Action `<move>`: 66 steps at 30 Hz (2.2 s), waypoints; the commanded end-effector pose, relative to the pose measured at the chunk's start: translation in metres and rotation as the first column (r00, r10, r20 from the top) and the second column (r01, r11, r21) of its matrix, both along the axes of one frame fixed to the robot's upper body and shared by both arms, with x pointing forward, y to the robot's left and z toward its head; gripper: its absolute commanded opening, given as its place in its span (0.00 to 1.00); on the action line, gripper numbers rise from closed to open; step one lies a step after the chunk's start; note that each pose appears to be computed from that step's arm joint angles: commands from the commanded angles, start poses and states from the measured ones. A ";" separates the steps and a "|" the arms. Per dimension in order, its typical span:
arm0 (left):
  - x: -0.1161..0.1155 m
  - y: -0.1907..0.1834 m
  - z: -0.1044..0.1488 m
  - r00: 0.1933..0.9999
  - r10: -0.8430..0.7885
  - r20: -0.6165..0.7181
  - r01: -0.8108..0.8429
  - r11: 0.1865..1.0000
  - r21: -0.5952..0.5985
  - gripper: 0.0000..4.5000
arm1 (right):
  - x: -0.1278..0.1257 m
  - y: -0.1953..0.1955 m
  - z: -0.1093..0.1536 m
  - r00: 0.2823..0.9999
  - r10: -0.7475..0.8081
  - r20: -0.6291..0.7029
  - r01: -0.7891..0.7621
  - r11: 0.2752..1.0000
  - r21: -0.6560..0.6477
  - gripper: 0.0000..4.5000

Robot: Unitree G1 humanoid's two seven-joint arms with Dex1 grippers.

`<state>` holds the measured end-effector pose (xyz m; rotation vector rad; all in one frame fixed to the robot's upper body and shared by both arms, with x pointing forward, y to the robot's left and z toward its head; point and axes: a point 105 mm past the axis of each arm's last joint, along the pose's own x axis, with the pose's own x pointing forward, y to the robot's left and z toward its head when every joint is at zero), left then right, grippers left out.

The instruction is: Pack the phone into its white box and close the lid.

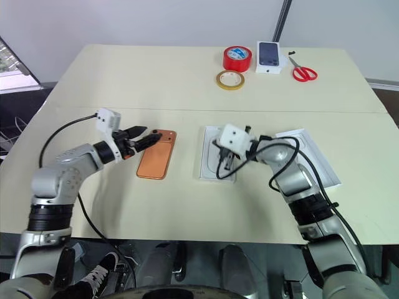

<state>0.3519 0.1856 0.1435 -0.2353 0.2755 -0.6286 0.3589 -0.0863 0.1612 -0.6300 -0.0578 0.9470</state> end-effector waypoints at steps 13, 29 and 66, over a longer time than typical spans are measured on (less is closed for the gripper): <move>-0.010 0.015 -0.040 0.917 -0.005 -0.399 -0.022 0.998 -0.062 0.89 | -0.007 0.077 -0.053 0.976 0.077 -0.202 -0.130 0.956 -0.265 0.01; -0.018 -0.049 -0.070 0.834 -0.180 -0.521 0.121 0.982 -0.147 0.89 | -0.004 0.095 -0.067 0.967 0.062 -0.245 -0.129 0.955 -0.267 0.01; -0.019 -0.040 -0.050 0.815 -0.228 -0.532 -0.004 0.917 -0.399 0.00 | 0.001 0.081 -0.021 0.984 0.097 -0.146 -0.095 0.995 0.021 0.00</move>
